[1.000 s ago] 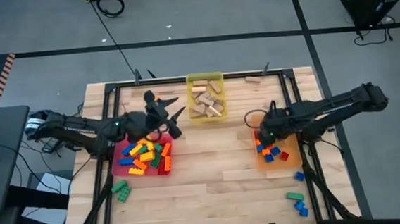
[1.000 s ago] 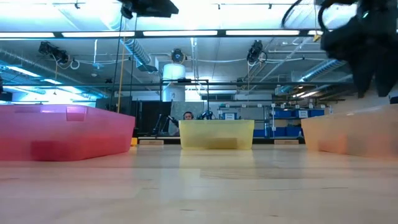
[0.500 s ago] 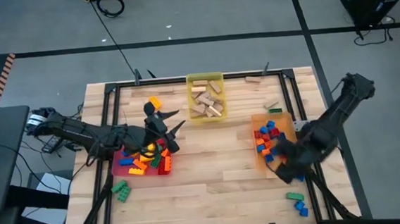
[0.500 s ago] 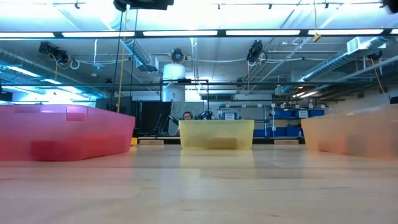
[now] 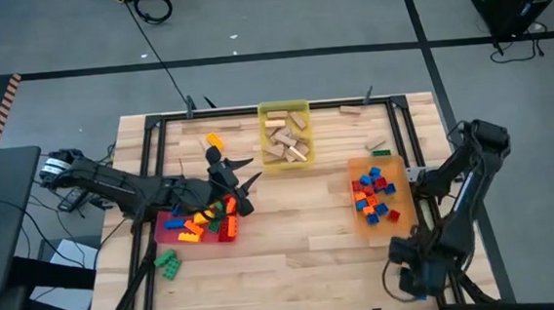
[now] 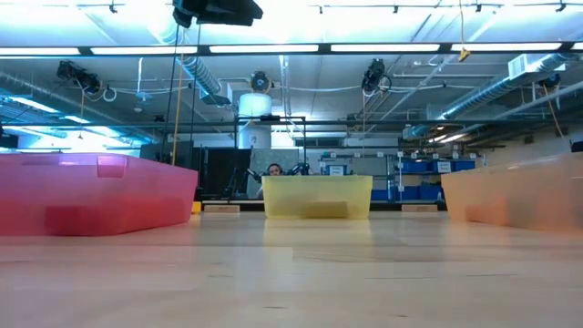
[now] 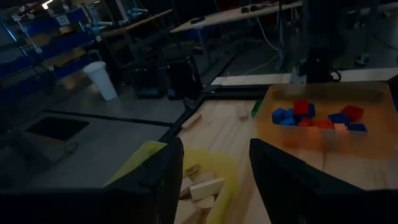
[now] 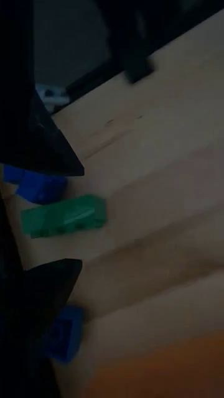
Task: Sort blocks by size
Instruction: Put the 3 stud green game piece into the pink bin
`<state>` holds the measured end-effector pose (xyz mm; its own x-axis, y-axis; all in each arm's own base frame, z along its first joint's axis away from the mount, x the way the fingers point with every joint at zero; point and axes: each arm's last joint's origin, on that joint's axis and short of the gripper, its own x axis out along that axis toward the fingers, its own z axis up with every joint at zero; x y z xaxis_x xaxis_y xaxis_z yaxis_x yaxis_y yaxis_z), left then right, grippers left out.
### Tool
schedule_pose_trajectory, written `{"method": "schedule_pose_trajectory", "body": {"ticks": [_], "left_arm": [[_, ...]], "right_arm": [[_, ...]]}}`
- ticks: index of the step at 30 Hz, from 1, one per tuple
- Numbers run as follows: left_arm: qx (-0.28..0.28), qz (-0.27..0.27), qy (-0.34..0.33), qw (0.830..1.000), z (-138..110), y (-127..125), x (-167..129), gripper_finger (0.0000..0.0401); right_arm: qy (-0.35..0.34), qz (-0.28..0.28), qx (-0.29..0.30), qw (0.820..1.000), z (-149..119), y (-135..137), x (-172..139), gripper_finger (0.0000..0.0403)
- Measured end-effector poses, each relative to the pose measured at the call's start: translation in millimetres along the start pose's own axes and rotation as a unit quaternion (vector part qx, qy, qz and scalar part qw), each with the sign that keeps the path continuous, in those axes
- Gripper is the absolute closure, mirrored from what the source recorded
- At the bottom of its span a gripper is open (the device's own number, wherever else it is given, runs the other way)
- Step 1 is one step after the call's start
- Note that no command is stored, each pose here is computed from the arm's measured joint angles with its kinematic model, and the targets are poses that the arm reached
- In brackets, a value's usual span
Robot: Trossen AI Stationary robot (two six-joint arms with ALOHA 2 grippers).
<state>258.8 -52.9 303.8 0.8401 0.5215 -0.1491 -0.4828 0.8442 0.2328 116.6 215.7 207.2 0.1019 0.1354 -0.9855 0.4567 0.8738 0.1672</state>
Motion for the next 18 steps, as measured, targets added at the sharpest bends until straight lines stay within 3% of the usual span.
{"method": "schedule_pose_trajectory", "body": {"ticks": [6, 18], "left_arm": [[-0.024, 0.0, 0.004, 1.0, -4, -6, 5, 0.0208], [-0.071, 0.0, -0.011, 0.997, -1, -7, 6, 0.0208]], "right_arm": [[0.039, -0.023, -0.054, 0.998, -7, 13, 31, 0.0161], [0.045, -0.069, -0.092, 0.992, -8, 19, 64, 0.0189]]}}
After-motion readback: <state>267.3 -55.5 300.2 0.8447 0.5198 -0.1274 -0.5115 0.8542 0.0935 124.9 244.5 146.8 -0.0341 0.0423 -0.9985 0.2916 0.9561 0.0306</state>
